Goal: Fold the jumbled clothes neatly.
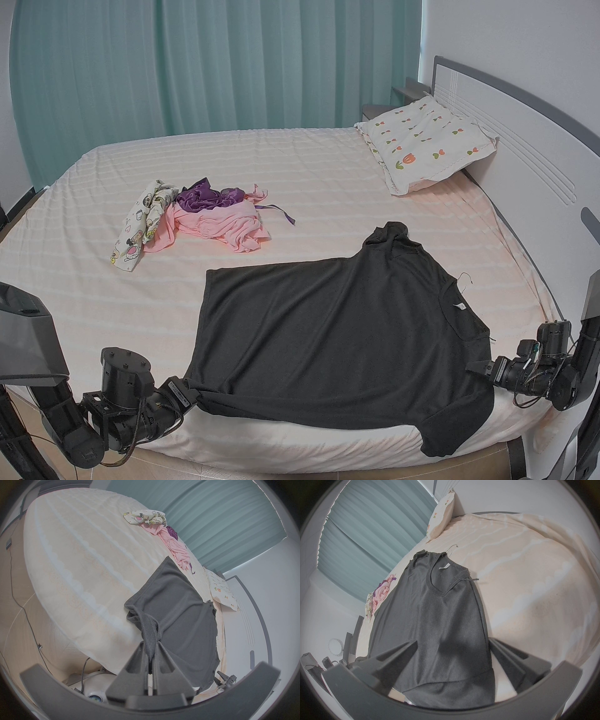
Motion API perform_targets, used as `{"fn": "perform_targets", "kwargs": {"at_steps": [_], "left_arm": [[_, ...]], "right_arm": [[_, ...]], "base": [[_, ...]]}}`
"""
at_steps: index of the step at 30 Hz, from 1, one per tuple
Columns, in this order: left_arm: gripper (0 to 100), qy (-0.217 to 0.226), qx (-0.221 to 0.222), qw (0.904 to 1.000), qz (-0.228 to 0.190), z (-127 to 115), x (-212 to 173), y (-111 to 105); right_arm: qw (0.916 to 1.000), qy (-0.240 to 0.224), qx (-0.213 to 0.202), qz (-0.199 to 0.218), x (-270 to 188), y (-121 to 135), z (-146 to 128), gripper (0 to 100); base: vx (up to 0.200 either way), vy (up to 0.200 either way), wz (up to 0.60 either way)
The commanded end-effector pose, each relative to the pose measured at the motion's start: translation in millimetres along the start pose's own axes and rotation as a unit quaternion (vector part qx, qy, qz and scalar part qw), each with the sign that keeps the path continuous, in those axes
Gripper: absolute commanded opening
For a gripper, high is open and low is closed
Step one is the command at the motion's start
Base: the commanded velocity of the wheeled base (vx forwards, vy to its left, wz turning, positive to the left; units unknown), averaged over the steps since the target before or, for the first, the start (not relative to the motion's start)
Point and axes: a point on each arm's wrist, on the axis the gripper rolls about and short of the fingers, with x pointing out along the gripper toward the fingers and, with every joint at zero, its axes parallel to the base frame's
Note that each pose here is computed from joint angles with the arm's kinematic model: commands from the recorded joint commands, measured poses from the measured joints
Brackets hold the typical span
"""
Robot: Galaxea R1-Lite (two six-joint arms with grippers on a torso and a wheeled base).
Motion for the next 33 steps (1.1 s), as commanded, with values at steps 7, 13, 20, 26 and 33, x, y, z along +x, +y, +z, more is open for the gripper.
{"fn": "perform_targets", "kwargs": {"at_steps": [7,13,20,26,33], "left_arm": [[0,-0.010,-0.011,0.9999,0.000,4.7,-1.8,1.1],[0,-0.017,-0.018,0.9996,0.009,9.2,1.0,4.5],[0,-0.001,-0.029,0.9996,0.001,7.2,-0.1,4.1],[0,0.010,-0.040,0.9991,-0.002,6.9,0.6,4.7],[0,0.033,-0.042,0.9985,-0.013,5.7,-1.8,5.3]], "right_arm": [[0.9991,-0.035,-0.005,0.022,27.7,-1.5,26.5,0],[0.9964,-0.051,-0.021,0.064,36.4,5.5,42.4,0],[0.9935,-0.038,-0.024,0.105,54.6,3.6,47.0,100],[0.9933,-0.051,0.010,0.104,51.8,3.3,54.1,100],[0.9937,-0.080,0.052,0.059,28.1,-23.5,61.9,100]], "base": [[0.000,0.000,0.00],[0.000,0.000,0.00],[0.000,0.000,0.00],[0.000,0.000,0.00],[0.000,0.000,0.00]]}}
